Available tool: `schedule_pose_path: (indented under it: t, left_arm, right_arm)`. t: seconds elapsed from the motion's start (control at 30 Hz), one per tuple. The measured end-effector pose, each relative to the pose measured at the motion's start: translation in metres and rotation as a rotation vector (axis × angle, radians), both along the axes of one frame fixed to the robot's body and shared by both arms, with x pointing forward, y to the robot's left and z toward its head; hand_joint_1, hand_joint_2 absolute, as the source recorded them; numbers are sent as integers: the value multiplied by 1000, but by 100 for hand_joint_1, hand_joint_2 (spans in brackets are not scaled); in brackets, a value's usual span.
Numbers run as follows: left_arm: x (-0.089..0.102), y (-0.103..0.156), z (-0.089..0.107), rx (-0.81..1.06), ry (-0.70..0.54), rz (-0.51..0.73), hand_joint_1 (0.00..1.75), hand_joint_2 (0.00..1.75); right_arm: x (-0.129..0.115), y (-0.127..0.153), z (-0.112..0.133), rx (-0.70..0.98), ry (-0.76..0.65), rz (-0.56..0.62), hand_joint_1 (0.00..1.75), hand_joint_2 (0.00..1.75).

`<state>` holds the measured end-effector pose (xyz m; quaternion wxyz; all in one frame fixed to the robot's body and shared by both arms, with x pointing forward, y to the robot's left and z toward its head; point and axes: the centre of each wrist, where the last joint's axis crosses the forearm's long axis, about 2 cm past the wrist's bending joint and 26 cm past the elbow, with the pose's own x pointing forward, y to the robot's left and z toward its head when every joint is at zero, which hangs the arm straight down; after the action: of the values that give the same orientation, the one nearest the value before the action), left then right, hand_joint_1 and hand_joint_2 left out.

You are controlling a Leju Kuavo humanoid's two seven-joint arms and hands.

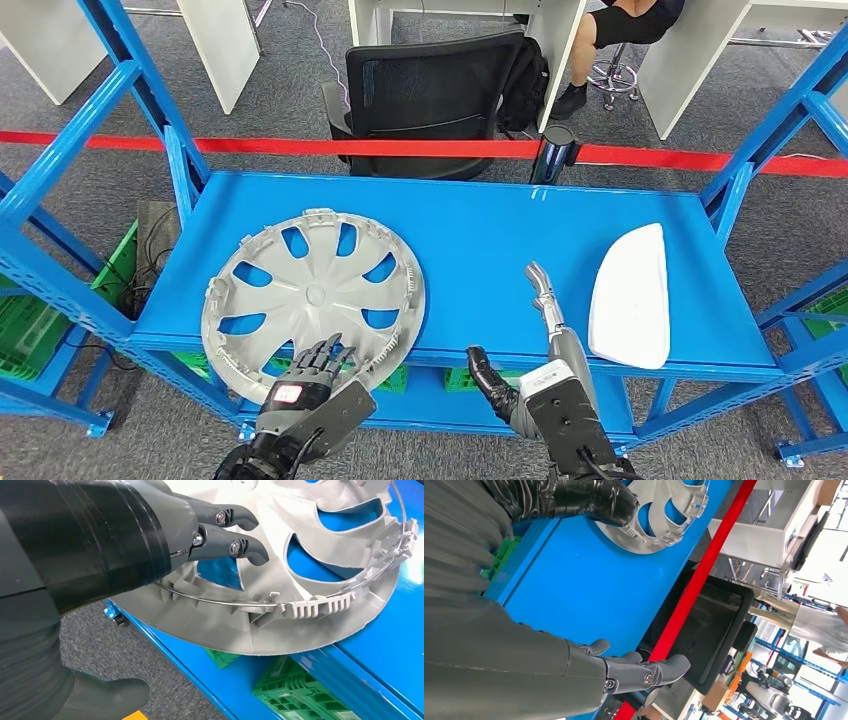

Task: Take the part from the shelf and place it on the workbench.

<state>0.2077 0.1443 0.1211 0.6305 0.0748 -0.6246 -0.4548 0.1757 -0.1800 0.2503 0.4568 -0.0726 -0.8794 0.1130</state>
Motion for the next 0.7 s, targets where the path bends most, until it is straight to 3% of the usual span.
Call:
schedule_pose_path:
  t: [0.7]
  left_arm:
    - [4,3,2,74,-17,98,0,175]
  right_arm:
    - [-1,1,0,-19,-8,-29,0,175]
